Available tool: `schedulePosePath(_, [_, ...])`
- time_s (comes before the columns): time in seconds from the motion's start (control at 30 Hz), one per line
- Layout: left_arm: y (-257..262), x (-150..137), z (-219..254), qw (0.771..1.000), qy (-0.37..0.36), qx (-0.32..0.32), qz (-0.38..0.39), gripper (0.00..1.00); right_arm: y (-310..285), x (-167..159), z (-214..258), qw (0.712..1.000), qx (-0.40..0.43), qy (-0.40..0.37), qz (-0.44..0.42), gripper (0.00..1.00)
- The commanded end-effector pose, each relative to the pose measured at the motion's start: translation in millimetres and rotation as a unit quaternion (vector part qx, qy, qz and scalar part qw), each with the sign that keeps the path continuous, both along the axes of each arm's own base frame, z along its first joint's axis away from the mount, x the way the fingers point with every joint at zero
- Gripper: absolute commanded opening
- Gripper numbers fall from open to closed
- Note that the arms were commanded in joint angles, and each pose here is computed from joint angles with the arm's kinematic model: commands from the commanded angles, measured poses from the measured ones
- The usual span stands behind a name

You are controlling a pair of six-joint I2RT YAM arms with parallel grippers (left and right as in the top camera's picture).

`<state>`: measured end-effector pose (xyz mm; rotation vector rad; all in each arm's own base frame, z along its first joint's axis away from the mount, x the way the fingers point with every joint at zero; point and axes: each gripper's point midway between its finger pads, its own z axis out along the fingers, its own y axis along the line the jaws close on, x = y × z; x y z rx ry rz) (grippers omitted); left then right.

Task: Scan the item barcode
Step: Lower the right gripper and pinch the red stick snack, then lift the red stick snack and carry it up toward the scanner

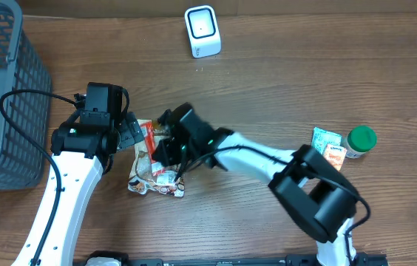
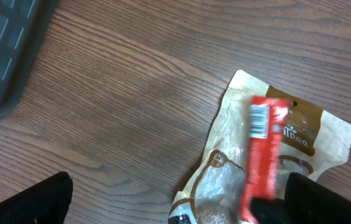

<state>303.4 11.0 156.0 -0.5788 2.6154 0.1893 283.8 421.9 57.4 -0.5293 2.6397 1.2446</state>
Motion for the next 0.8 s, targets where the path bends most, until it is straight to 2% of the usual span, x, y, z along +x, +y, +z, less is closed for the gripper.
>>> schedulePosePath(0.0, [2, 3, 7, 1.000, -0.011, 0.006, 0.001, 1.00, -7, -16, 88, 0.985, 0.132, -0.018, 0.111, 0.04])
schedulePosePath(0.13, [2, 3, 7, 1.000, -0.011, 0.006, 0.001, 1.00, -38, -17, 116, 0.976, 0.164, -0.015, 0.142, 0.04])
schedulePosePath(0.33, [2, 3, 7, 1.000, -0.011, 0.006, 0.001, 1.00, -93, -1, 101, 0.986, 0.121, -0.004, 0.118, 0.04])
schedulePosePath(0.57, [2, 3, 7, 1.000, -0.011, 0.006, 0.001, 1.00, -142, 1, 86, 0.989, 0.091, -0.001, 0.119, 0.04])
schedulePosePath(0.77, [2, 3, 7, 1.000, -0.011, 0.006, 0.001, 1.00, -164, -9, 101, 0.981, 0.091, -0.063, 0.161, 0.04])
